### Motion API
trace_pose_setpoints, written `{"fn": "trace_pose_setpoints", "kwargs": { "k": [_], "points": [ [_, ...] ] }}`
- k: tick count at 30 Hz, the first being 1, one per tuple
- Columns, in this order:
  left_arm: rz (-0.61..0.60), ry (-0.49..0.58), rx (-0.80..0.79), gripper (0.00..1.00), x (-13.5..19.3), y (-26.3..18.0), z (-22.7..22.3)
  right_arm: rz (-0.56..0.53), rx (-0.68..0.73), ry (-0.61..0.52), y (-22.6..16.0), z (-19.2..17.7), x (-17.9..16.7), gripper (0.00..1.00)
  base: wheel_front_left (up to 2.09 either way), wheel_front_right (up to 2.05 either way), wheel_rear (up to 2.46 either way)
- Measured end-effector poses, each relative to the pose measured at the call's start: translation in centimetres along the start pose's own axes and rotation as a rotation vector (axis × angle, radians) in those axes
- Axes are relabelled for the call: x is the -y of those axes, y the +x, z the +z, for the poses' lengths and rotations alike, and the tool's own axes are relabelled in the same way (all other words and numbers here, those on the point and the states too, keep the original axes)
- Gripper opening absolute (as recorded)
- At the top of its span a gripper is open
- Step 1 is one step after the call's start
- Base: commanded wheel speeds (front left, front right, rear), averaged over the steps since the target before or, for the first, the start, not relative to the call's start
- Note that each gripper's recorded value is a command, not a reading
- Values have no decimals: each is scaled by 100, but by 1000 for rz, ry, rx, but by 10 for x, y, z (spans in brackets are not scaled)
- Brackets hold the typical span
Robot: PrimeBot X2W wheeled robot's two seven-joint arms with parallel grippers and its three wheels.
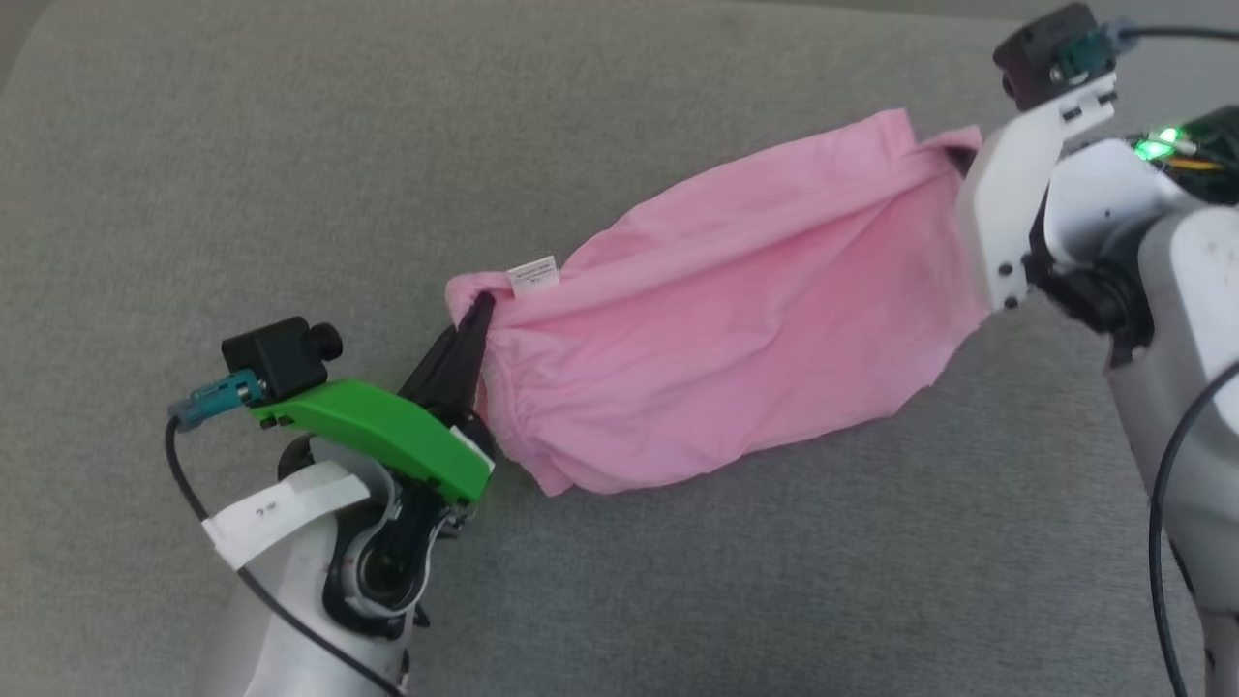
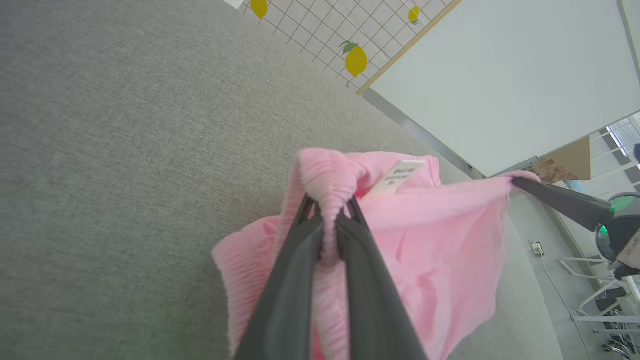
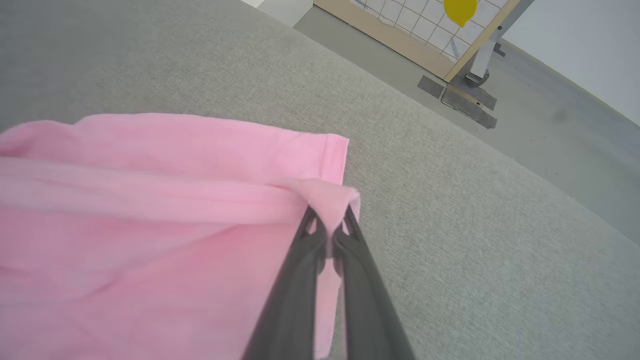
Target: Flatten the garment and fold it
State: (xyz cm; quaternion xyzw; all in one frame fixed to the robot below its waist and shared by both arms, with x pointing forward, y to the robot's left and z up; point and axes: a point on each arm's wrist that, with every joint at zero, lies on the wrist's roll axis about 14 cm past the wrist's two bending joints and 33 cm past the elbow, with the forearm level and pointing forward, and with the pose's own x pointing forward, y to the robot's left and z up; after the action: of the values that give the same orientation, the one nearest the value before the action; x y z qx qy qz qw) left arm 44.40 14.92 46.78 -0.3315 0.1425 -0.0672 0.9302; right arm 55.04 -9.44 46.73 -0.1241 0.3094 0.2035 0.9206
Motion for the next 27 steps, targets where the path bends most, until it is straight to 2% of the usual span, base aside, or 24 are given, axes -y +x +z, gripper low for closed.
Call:
{"fn": "trace_pose_setpoints", "kwargs": {
  "k": [9, 16, 17, 18, 19, 20, 21, 22, 27],
  "points": [
    [109, 0, -77, 0, -37, 12, -29, 24, -138, 13, 66, -23, -5, 0, 0, 0, 0],
    [145, 3, -134, 0, -48, 10, -46, 58, -285, 15, 93, -46, -17, 0, 0, 0, 0],
    [145, 3, -144, 34, -48, 10, -47, 59, -296, 18, 95, -46, -17, 0, 0, 0, 0],
    [145, 3, -148, 100, -48, 10, -48, 61, -308, 24, 96, -45, -17, 0, 0, 0, 0],
    [144, 3, -144, 100, -48, 10, -47, 62, -316, 30, 97, -45, -17, 0, 0, 0, 0],
    [136, 3, -135, 100, -46, 11, -45, 62, -315, 34, 97, -44, -17, 21, 0, 0, 0],
    [128, 3, -127, 100, -44, 11, -43, 64, -308, 36, 97, -42, -18, 77, 0, 0, 0],
    [121, 5, -113, 100, -42, 11, -41, 65, -295, 41, 96, -40, -18, 100, 0, 0, 0],
    [98, 46, 7, 100, -33, 7, -15, 81, -195, 73, 86, -29, -23, 100, 0, 0, 0]
  ]
}}
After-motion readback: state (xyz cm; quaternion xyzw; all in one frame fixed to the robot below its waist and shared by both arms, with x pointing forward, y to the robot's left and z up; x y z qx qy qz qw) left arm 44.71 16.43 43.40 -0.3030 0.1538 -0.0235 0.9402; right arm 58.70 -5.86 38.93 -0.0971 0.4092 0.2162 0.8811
